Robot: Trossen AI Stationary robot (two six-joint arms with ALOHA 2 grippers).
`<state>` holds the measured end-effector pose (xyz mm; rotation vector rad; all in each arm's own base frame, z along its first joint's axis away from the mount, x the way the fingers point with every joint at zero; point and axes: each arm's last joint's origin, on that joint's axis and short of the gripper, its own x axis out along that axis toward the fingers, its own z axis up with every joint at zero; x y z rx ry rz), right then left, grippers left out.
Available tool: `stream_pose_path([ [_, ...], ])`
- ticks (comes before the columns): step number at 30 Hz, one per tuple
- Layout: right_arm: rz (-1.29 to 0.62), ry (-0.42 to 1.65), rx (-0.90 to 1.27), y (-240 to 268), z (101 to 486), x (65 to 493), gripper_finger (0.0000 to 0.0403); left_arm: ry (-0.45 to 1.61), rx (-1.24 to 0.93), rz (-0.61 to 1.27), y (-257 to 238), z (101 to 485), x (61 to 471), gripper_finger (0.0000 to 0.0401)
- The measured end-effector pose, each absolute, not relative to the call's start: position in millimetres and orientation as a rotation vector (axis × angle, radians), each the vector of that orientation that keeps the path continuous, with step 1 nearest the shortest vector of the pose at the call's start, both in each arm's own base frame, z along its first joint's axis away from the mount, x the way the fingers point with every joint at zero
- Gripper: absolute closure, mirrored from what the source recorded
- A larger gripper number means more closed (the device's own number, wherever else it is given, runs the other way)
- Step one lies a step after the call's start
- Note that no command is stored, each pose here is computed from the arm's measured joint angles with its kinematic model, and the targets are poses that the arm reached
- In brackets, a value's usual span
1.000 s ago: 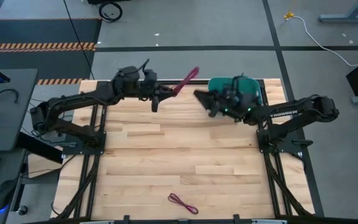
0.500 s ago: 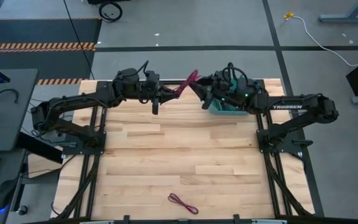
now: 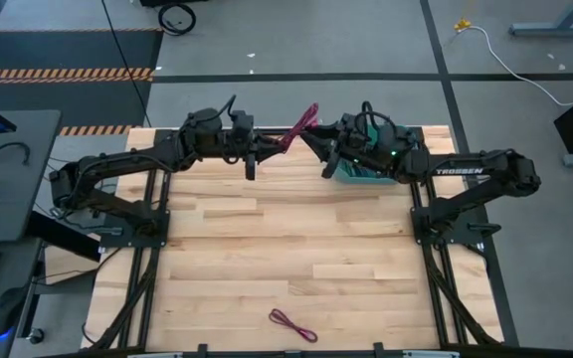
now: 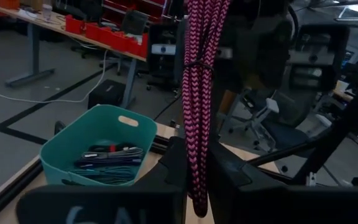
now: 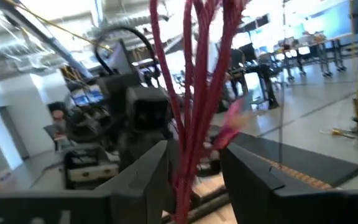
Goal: Pick and place USB-C Cables
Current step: Put the pink charger cable into the blue bin
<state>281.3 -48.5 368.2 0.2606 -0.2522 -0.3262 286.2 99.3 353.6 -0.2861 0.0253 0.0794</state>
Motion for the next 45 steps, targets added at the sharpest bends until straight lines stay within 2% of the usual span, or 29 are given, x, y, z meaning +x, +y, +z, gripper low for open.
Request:
stream_pose_path([
  [7,-0.284,-0.247,0.259,-49,360,301,0.0221,0.024,-0.262,0.101,98,354,287,0.0361],
  [11,-0.296,-0.242,0.212,-49,364,318,0.0228,0.020,-0.260,0.110,98,354,287,0.0358],
  [15,-0.316,-0.231,0.143,-50,371,328,0.0268,0.018,-0.260,0.129,99,354,287,0.0353],
  [21,-0.430,-0.070,0.136,-51,386,313,0.0374,0.048,-0.285,0.180,100,350,286,0.0311],
  [27,-0.666,0.168,0.205,-69,393,270,0.0368,0.193,-0.327,0.203,100,336,284,0.0262],
  [31,-0.793,0.477,0.291,-91,368,241,0.0370,0.253,-0.342,0.210,99,330,283,0.0246],
  [36,-0.937,0.919,0.388,-117,318,213,0.0375,0.252,-0.341,0.208,99,330,283,0.0247],
  [41,-0.950,1.081,0.525,-142,275,201,0.0364,0.252,-0.341,0.207,99,330,283,0.0254],
  [45,-0.979,1.140,0.583,-158,257,198,0.0361,0.251,-0.350,0.208,99,330,283,0.0256],
])
